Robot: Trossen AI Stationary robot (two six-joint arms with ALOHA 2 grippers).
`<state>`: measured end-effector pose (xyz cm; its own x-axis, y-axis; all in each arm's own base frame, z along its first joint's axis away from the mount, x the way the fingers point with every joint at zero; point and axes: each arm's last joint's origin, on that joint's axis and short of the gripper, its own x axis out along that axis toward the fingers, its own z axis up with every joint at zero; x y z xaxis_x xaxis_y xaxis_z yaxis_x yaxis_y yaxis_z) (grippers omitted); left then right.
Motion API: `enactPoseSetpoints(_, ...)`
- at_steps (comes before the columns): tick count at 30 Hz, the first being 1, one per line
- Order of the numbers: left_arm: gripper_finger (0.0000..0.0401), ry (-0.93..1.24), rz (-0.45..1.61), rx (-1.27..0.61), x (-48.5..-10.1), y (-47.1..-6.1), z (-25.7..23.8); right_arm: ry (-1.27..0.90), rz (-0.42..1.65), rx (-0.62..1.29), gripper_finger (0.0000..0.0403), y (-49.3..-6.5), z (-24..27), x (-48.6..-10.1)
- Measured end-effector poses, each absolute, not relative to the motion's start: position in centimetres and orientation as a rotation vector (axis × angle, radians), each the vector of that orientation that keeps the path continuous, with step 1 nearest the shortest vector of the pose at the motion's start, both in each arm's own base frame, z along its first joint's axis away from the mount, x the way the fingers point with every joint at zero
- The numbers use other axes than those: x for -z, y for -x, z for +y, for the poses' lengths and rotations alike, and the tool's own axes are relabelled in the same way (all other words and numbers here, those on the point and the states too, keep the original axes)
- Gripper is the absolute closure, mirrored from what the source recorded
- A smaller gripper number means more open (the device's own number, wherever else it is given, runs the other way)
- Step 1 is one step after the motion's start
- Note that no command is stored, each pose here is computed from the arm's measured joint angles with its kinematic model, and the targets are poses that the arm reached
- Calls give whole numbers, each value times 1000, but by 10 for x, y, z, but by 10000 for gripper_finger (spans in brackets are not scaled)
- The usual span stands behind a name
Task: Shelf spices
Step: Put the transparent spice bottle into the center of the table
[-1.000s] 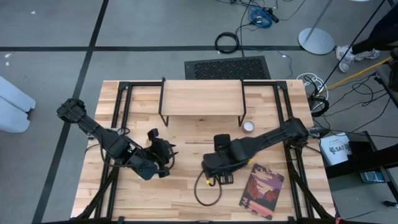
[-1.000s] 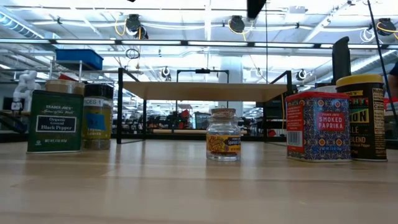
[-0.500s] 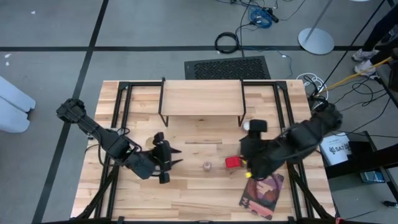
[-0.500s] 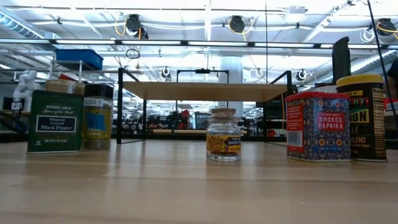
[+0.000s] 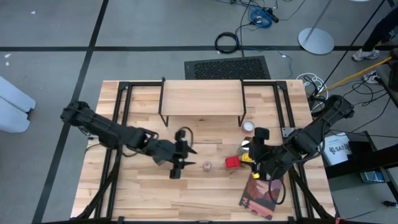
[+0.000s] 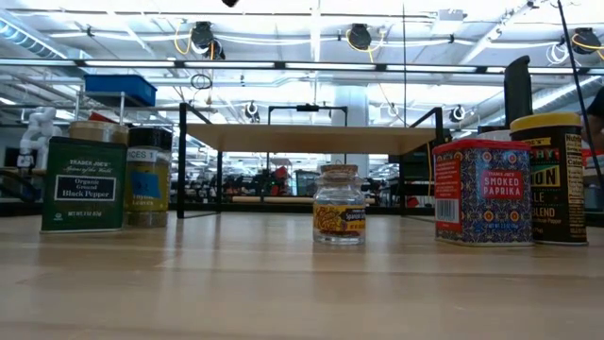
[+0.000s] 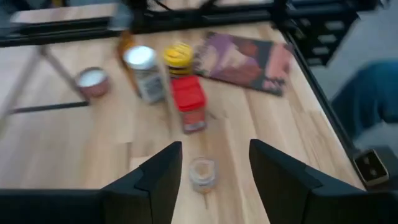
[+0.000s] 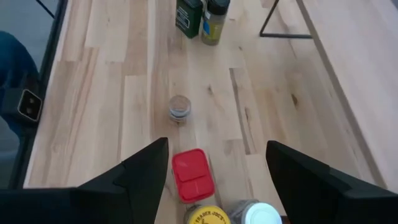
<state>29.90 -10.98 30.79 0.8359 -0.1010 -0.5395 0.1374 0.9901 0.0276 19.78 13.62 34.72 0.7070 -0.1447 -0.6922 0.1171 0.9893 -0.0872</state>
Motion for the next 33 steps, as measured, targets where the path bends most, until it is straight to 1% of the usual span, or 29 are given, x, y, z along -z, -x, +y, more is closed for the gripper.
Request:
enactPoseSetpoints(3,203,-97,602,151,-290,-314,-113,24,749,164,144,-193,132,-346)
enactPoseSetpoints(9,203,-118,679,138,-246,-342,-121,-15,706,157,145,-185,126,-356)
enactPoseSetpoints(14,203,-128,724,125,-212,-359,-126,0,686,157,145,-182,122,-360)
enactPoseSetpoints(27,199,-116,795,64,-187,-372,-114,47,687,142,145,-181,122,-360)
enactPoseSetpoints(30,182,-103,798,82,-186,-373,-113,46,688,142,145,-181,122,-360)
enactPoseSetpoints(33,154,-96,797,96,-186,-373,-114,45,688,142,145,-181,122,-360)
